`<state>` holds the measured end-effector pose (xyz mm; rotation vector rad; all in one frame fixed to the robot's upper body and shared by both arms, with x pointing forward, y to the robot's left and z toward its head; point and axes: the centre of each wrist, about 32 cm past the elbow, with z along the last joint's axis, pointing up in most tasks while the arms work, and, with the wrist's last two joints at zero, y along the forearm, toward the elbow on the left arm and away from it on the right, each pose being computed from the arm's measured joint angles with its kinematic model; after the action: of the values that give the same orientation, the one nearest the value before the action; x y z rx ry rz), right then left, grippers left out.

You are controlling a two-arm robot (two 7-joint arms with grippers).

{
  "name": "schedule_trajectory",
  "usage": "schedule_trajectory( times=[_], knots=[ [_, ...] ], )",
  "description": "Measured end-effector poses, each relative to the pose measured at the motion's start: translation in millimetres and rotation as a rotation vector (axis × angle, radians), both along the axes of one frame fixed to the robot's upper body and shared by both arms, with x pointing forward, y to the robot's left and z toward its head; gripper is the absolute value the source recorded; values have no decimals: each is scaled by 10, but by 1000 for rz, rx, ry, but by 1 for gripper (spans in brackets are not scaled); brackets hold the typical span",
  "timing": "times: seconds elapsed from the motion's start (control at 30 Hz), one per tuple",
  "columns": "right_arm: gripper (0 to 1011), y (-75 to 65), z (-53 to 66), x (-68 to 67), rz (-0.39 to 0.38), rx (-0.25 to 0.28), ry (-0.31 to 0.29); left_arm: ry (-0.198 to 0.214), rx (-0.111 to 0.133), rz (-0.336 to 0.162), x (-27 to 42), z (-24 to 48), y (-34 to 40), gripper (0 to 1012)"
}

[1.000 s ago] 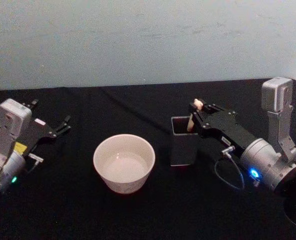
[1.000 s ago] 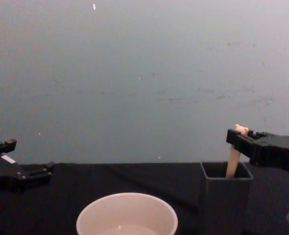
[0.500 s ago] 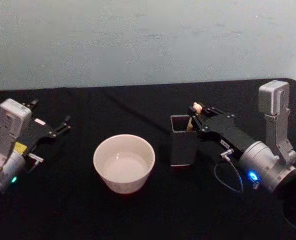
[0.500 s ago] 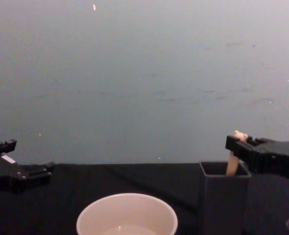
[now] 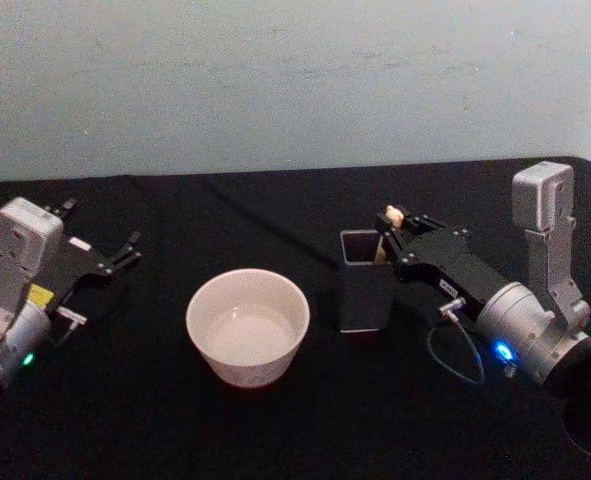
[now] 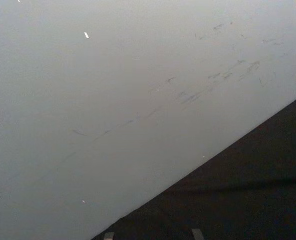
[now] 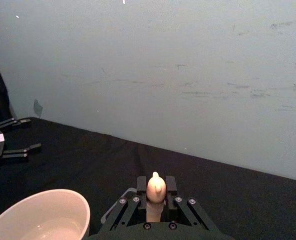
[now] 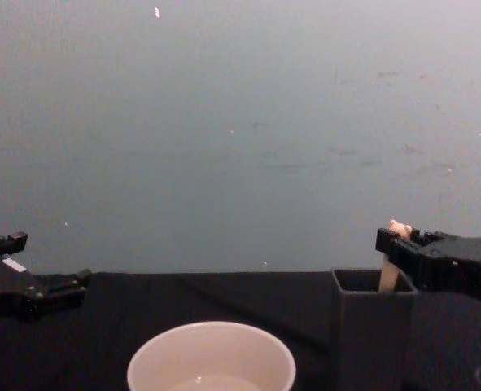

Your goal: Pick up the stirring spoon with one hand, stir inside the cup, then place it back in its original position.

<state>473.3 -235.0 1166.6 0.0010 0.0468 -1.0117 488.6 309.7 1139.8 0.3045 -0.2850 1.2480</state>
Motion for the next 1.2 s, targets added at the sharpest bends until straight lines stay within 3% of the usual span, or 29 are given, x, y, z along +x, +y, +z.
schedule_trajectory(
  times=[0.33,0.57,0.67,0.87,1.2],
  knots=[
    [215,-2,2,-1,0,0,0,0,0,0,0,0,0,1001],
    [449,-1,5,-1,1,2,-1,0,0,0,0,0,0,1001],
    [504,-1,6,-1,1,2,-1,0,0,0,0,0,0,1001],
    [736,-1,7,-1,1,3,-2,0,0,0,0,0,0,1001],
    [978,0,7,-1,1,3,-2,0,0,0,0,0,0,1001]
  ],
)
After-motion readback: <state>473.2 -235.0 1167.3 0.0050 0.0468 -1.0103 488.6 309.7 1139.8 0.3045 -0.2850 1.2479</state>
